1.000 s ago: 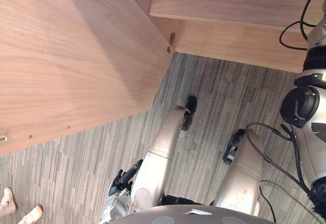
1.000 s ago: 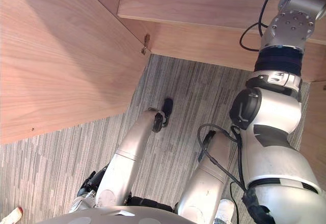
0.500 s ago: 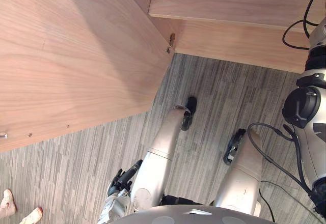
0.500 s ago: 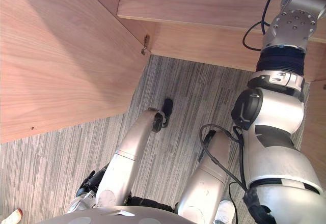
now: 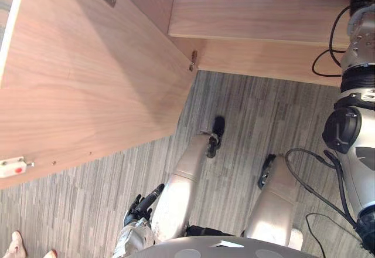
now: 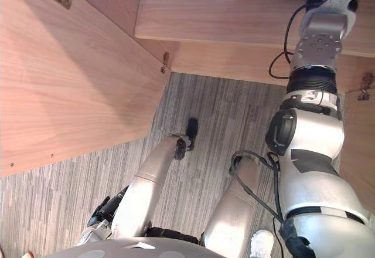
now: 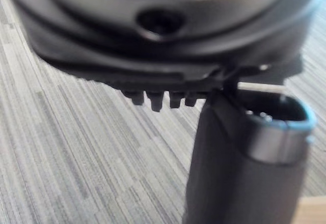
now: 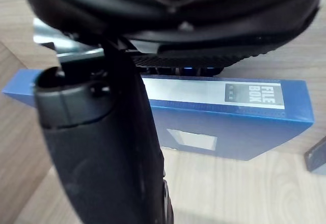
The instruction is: Walk over to the cabinet, pick up the folder, carry it to the office cabinet, place the folder inside the office cabinet, then close the office cabinet door
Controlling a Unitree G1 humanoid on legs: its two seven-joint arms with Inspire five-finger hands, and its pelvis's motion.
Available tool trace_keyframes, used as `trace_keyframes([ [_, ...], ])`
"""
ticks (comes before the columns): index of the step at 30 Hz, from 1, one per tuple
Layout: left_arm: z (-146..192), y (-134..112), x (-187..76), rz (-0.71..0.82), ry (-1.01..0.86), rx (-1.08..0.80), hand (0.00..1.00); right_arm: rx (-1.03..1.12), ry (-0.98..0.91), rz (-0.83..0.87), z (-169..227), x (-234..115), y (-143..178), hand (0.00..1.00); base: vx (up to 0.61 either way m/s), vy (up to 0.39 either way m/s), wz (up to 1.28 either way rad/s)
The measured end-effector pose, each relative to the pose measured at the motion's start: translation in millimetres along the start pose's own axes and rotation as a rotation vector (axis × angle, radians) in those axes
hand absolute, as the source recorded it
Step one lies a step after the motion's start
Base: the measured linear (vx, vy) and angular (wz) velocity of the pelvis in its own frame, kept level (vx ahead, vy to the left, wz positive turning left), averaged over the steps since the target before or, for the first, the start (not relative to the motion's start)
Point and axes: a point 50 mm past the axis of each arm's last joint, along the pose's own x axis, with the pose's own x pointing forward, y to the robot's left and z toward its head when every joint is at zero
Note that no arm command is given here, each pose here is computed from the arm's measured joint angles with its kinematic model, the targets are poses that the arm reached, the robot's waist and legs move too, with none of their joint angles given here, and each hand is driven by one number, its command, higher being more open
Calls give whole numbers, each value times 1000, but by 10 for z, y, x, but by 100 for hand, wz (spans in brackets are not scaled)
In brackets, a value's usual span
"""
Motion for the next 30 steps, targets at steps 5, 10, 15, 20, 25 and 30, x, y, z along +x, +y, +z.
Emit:
trace_keyframes([
  [5, 25, 33, -3, -4, -12, -20, 100, -186, 62, -73, -92, 10, -445, 100, 97, 45, -7],
  [10, 75, 199, -42, 18, -34, -31, 100, -404, 162, -169, -180, -57, -1049, 100, 128, -17, -14],
  [15, 138, 310, -54, 47, -58, -62, 100, -397, 141, -266, 5, -115, -1433, 100, 89, -35, 9],
  [20, 156, 395, -73, 74, -66, -52, 100, -421, 153, -389, 72, -342, -2050, 100, 88, -56, 15],
  [25, 144, 410, -77, 66, -53, -26, 100, -631, 255, -423, 62, -536, -2427, 100, 23, -55, 18],
  [30, 112, 497, -114, 63, -35, 0, 100, -886, 405, -317, -4, -616, -2535, 100, -53, -27, 6],
])
